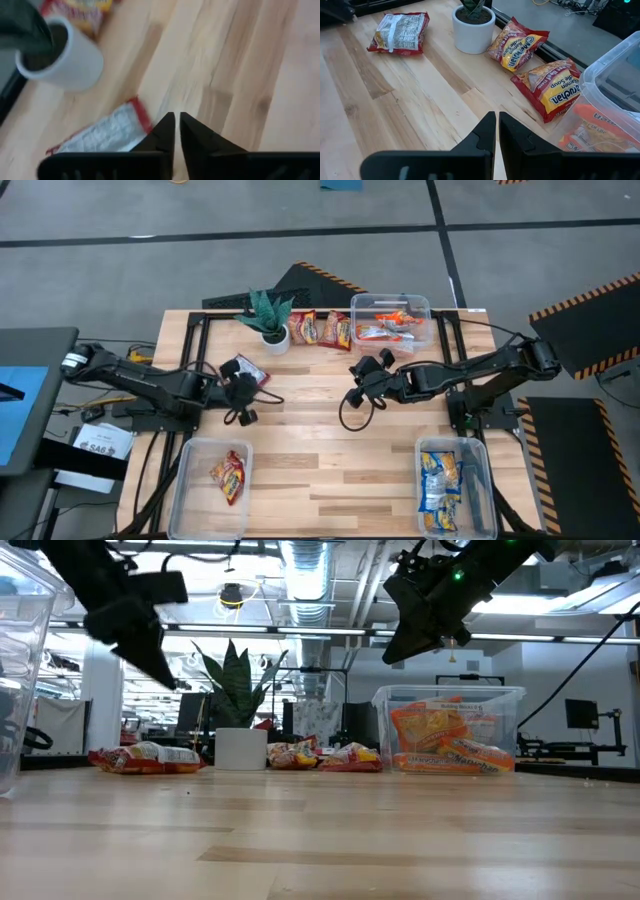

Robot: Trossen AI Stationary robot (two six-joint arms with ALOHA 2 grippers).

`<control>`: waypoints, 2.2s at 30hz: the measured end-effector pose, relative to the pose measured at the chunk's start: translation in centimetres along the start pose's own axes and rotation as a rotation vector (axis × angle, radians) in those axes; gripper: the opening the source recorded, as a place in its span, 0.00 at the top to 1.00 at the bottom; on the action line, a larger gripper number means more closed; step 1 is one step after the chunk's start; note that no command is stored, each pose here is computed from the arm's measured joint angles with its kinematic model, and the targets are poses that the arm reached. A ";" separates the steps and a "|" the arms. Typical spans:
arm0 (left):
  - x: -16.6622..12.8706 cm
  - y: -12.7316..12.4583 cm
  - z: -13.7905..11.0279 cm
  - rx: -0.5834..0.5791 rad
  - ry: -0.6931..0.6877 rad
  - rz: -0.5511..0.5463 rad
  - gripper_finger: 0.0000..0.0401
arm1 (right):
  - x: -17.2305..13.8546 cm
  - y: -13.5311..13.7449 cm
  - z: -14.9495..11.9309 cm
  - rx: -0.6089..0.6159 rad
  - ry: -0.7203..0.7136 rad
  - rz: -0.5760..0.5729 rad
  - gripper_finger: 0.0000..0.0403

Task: Sort Maruchan noodles
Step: Put the red noodle pack into the bottom left transparent bin

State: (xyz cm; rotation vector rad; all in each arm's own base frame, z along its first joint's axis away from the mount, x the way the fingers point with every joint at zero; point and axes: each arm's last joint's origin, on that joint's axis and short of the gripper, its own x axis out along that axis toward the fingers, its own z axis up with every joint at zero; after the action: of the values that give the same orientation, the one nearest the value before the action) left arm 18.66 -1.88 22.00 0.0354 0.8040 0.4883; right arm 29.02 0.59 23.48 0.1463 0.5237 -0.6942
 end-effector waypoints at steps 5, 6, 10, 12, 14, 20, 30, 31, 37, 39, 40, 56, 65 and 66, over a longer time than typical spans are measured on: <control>0.8 1.4 -0.1 0.084 0.092 -0.041 0.80 | 0.0 0.0 0.0 0.000 0.000 0.000 0.89; 1.0 1.6 -0.1 0.122 0.098 -0.050 0.76 | 0.0 0.0 0.0 0.000 0.000 0.000 0.89; 1.6 2.2 -0.1 0.310 0.132 -0.071 0.61 | 0.0 0.0 0.0 0.000 0.000 0.000 0.89; 1.9 2.5 -0.2 0.375 0.155 -0.080 0.54 | 0.0 0.0 0.0 0.000 0.000 0.000 0.89; 2.3 2.7 -0.4 0.422 0.191 -0.095 0.49 | 0.0 0.0 0.0 0.000 0.000 0.000 0.89; 3.9 3.1 -0.9 0.540 0.287 -0.109 0.43 | 0.0 0.0 0.0 -0.001 0.000 0.000 0.89; 6.8 4.6 -1.4 0.590 0.409 -0.070 0.45 | 0.0 0.0 0.0 0.000 0.000 0.000 0.89; 7.1 4.8 -1.4 0.586 0.417 -0.075 0.45 | 0.0 0.0 0.0 -0.001 0.001 0.000 0.89; 8.3 5.7 -1.8 0.543 0.468 -0.091 0.46 | 0.0 0.0 0.0 -0.001 0.000 0.000 0.89; 8.6 5.8 -1.9 0.538 0.483 -0.088 0.48 | 0.0 0.0 0.0 -0.001 0.001 0.000 0.89; 8.7 5.8 -2.0 0.538 0.489 -0.087 0.50 | 0.0 0.0 0.0 -0.001 0.000 0.000 0.89; 5.6 6.1 1.0 0.438 0.297 -0.079 1.00 | 0.0 0.0 0.0 -0.001 0.000 0.000 0.89; -1.1 5.6 6.3 0.373 -0.032 -0.095 1.00 | 0.0 0.0 0.0 -0.001 0.000 0.000 0.89; -2.1 5.5 6.7 0.365 -0.055 -0.105 1.00 | 0.0 0.0 0.0 -0.001 0.000 0.000 0.89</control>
State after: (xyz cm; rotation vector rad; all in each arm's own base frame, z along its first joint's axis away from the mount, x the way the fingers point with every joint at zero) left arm 19.89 3.11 29.25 0.3414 0.8279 0.2362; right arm 29.02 0.59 23.48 0.1456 0.5240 -0.6940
